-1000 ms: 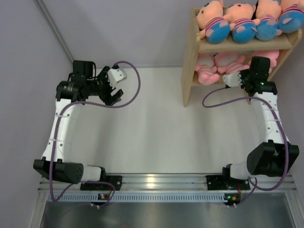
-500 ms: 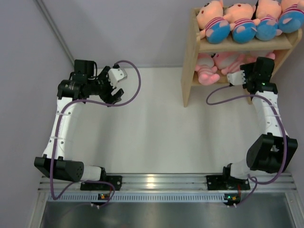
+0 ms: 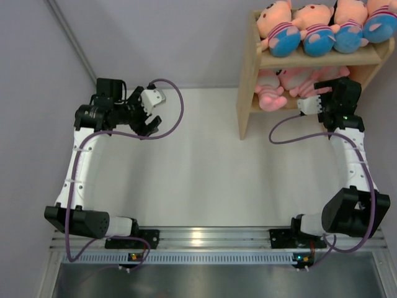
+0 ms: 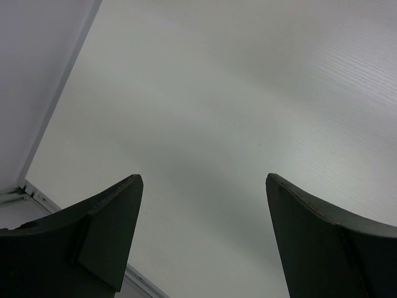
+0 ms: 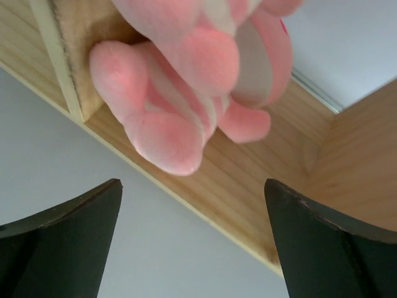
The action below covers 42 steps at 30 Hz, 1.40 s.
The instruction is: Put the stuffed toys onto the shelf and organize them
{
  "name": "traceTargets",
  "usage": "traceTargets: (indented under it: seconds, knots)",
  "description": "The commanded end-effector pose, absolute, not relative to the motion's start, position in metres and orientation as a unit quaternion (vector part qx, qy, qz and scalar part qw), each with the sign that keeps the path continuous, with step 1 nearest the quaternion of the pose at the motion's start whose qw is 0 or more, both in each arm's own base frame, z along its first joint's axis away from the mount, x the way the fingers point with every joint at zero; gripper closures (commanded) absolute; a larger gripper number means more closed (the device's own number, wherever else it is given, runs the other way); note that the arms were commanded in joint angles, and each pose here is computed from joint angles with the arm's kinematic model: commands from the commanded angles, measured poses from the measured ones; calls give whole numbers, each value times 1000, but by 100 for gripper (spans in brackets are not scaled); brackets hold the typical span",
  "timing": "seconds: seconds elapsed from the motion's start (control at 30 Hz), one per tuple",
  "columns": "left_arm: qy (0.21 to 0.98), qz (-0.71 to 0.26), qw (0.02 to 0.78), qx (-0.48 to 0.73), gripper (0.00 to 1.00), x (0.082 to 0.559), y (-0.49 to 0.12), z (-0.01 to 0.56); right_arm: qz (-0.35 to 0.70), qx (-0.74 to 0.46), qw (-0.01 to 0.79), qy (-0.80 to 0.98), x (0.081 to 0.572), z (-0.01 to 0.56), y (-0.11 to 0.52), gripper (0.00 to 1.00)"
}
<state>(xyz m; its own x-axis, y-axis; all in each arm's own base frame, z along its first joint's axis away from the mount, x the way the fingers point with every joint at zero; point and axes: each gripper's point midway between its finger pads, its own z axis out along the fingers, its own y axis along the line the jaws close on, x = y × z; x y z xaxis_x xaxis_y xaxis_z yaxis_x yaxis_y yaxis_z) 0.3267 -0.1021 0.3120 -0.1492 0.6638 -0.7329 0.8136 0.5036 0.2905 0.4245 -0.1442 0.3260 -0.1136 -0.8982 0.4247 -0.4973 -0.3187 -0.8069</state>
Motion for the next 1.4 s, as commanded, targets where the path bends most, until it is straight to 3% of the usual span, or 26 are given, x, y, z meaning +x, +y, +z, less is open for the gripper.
traceTargets:
  seconds: [0.0,0.2,0.4,0.67,0.8,0.83,1.0,1.23,1.37]
  knots:
    - [741,-89,449,491,14,320,-106,323,-540,-614,232,528,411,363,-138,1]
    - [758,-107,420,486,13,312,-106,295,-525,-608,264,534,384,353,-113,1]
    - [781,-134,388,470,14,298,-107,264,-445,-573,381,573,349,333,-56,1]
    - [803,-123,410,414,13,298,-101,237,-148,-507,649,547,273,358,76,1]
    - [813,-83,441,370,12,306,-88,210,2,-478,705,524,242,335,116,1]
    - [818,-68,446,357,6,306,-82,205,20,-463,735,494,235,349,123,1]
    - [853,-51,437,279,1,300,-66,171,164,-363,736,547,231,312,139,0]
    - [860,13,499,104,1,322,-30,170,135,-160,736,644,265,246,94,1]
    - [858,53,510,25,1,329,-9,166,91,-113,715,684,278,207,73,1]
